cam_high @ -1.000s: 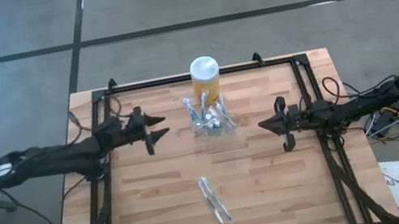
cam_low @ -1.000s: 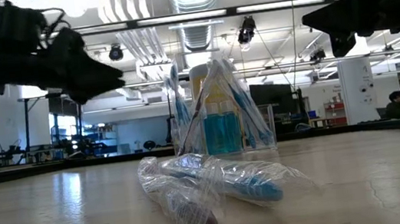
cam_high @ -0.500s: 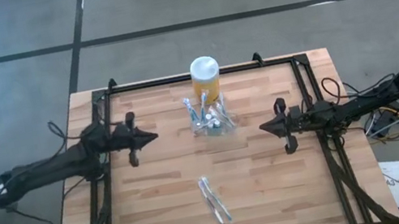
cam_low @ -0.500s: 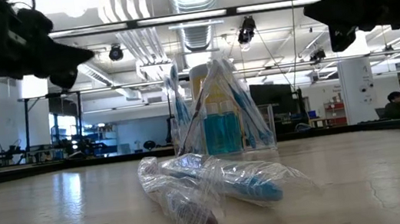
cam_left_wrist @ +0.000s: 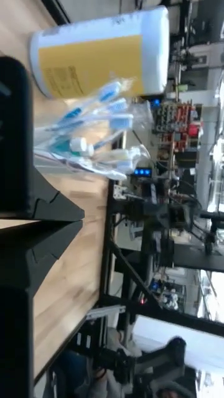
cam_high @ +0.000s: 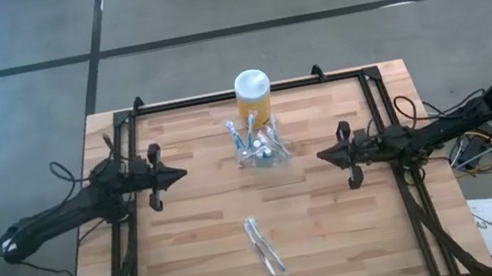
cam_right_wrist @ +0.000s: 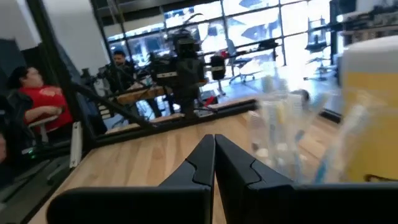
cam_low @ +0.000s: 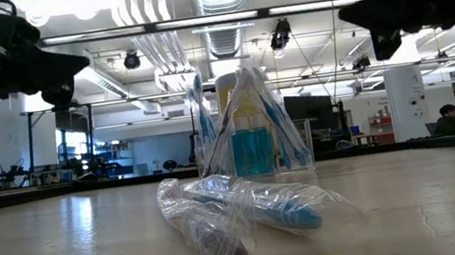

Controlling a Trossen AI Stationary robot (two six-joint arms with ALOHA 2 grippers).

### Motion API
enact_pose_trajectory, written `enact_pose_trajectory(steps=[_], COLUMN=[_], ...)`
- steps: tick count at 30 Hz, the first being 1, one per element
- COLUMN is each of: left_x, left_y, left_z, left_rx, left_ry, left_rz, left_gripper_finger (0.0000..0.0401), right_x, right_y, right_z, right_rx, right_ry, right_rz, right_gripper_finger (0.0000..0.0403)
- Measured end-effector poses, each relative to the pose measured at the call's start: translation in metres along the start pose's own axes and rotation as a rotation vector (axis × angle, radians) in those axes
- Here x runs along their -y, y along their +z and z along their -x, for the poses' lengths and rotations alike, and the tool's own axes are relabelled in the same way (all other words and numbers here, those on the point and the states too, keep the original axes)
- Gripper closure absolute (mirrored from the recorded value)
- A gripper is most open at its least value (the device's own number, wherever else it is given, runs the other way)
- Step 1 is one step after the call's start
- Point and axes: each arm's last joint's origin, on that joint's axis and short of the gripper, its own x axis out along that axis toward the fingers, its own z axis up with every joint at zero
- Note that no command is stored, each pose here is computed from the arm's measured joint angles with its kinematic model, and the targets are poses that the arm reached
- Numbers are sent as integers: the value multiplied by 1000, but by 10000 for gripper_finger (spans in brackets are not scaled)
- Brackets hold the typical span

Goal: Pick & Place toothbrushing station
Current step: Put the blue toothbrush into the transparent organizer

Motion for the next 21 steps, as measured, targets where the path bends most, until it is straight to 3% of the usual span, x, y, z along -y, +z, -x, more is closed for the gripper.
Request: enact_pose_trajectory(steps=[3, 10, 21], left_x=[-1, -2, -2], left_y=[-7, -15, -15], left_z=[1, 2, 2], left_rx=[-22, -92, -121], left_ry=[26, 44, 47], left_rz=[13, 42, 64], left_gripper_finger=[398, 389, 393], right_x=[-13, -54, -117], right_y=[11, 26, 9], right_z=[-15, -63, -144], right_rx=[-48, -313, -643], right_ry=[-21, -164, -280], right_rz=[12, 52, -67], right_gripper_finger=[394, 394, 394])
